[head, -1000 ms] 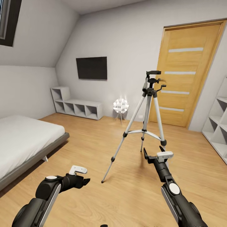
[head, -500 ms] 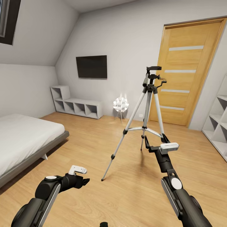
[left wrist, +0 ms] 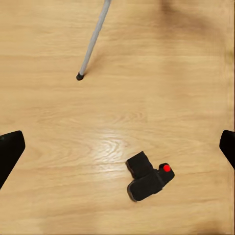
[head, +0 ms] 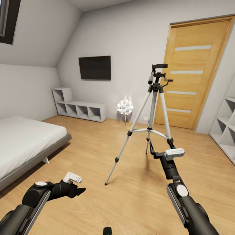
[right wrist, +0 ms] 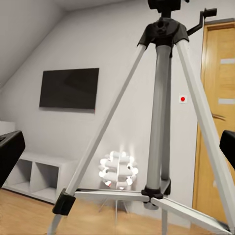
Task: Attach the digital camera to the camera tripod in the bedroom.
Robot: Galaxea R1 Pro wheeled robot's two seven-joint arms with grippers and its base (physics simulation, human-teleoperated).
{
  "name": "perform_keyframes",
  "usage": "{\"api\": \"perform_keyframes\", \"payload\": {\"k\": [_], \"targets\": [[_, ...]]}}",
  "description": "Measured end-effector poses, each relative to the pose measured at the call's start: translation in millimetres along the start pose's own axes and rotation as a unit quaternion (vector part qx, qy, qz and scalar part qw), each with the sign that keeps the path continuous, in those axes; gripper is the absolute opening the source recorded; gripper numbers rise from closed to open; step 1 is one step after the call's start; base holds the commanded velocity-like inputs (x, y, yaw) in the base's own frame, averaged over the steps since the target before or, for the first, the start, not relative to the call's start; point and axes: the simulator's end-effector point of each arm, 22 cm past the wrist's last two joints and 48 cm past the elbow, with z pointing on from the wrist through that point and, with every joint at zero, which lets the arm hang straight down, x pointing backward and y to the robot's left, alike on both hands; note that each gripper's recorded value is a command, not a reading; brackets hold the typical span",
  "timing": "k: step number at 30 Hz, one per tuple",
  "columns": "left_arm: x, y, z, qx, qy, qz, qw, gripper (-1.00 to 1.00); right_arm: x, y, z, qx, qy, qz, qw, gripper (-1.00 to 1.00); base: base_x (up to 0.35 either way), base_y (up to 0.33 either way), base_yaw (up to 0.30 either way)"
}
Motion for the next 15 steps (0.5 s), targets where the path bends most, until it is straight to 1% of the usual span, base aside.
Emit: {"api": "perform_keyframes", "payload": {"k": [2, 3, 4, 5, 7, 10, 12, 15], "targets": [[-2, -6, -0.5, 0.018, -0.011, 0.008, 0.9998, 1.0, 4, 1, -2.9, -0.001, 0.0, 0.0, 1.0, 1.0, 0.0, 0.0, 0.0], [-9, -15, -5.1, 0.043, -0.028, 0.019, 0.9985, 1.0, 5, 2, -4.4, -0.002, 0.0, 0.0, 1.0, 1.0, 0.0, 0.0, 0.0], [-10, -18, -5.9, 0.052, -0.033, 0.021, 0.9979, 1.0, 7, 2, -5.8, -0.002, 0.0, 0.0, 1.0, 1.0, 0.0, 0.0, 0.0], [-13, -24, -10.1, 0.075, -0.043, 0.024, 0.996, 1.0, 8, 3, -7.3, -0.002, -0.002, 0.0, 1.0, 1.0, 0.0, 0.0, 0.0], [-12, -27, -12.7, 0.093, -0.05, 0.024, 0.9941, 1.0, 10, 5, -10.4, -0.004, -0.006, 0.001, 1.0, 1.0, 0.0, 0.0, 0.0], [-10, -26, -14.8, 0.104, -0.057, 0.025, 0.9926, 1.0, 13, 13, -15.0, -0.012, -0.009, 0.002, 0.9999, 1.0, 0.0, 0.0, 0.0], [-8, -22, -14.8, 0.104, -0.063, 0.029, 0.9921, 1.0, 16, 17, -18.1, -0.016, -0.01, 0.003, 0.9998, 1.0, 0.0, 0.0, 0.0], [-7, -18, -13.4, 0.103, -0.079, 0.047, 0.9904, 1.0, 21, 21, -22.7, -0.02, -0.011, 0.004, 0.9997, 1.0, 0.0, 0.0, 0.0]]}}
